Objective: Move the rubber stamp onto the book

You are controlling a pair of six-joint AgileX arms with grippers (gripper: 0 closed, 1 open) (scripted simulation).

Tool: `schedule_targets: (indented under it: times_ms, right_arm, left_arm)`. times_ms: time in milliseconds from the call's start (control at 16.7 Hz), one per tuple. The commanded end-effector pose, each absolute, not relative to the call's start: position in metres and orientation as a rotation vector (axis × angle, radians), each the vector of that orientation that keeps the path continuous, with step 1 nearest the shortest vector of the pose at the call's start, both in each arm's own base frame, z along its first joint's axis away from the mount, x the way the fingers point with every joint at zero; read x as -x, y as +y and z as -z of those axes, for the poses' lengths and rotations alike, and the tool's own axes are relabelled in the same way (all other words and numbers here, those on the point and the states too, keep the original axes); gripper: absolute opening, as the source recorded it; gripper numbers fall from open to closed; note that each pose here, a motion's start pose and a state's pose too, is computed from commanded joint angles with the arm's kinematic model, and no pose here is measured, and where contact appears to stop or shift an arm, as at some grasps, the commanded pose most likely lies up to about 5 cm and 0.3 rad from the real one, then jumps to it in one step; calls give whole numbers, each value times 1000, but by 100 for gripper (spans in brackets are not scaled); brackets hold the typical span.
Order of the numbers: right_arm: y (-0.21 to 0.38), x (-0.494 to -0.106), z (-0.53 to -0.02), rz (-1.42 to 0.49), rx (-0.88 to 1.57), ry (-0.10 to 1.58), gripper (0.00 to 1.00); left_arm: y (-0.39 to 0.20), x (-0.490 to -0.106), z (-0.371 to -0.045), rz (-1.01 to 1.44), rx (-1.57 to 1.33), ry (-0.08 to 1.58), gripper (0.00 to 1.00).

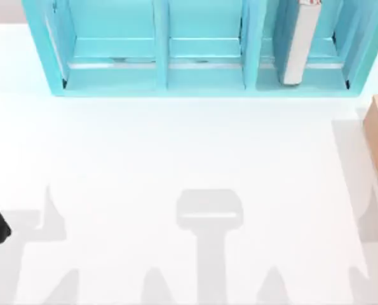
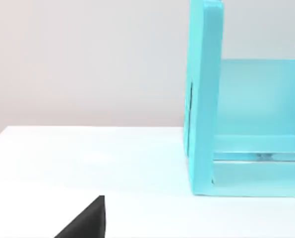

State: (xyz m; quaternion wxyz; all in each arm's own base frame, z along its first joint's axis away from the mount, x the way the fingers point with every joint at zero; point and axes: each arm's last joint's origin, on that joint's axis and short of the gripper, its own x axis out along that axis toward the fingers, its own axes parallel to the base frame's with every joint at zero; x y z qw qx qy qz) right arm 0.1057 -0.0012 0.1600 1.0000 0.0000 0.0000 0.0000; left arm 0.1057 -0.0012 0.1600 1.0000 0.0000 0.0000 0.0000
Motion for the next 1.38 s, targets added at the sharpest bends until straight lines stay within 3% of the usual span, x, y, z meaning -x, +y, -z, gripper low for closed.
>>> schedule_targets:
  times_ms: [240,600,960,1380]
  right_arm:
    - [-1,-107,-166,2,-1,-11,100]
    - [9,-131,-213,4,-12,-56,100]
    - [42,-218,-228,11,-18,38,100]
    - [109,-318,-148,28,9,156,100]
  left_arm:
    - [-1,-106,-160,0,0,0,100]
    - [-1,-106,-160,0,0,0,100]
    - [-1,-106,-160,0,0,0,100]
    - [-1,-106,-160,0,0,0,100]
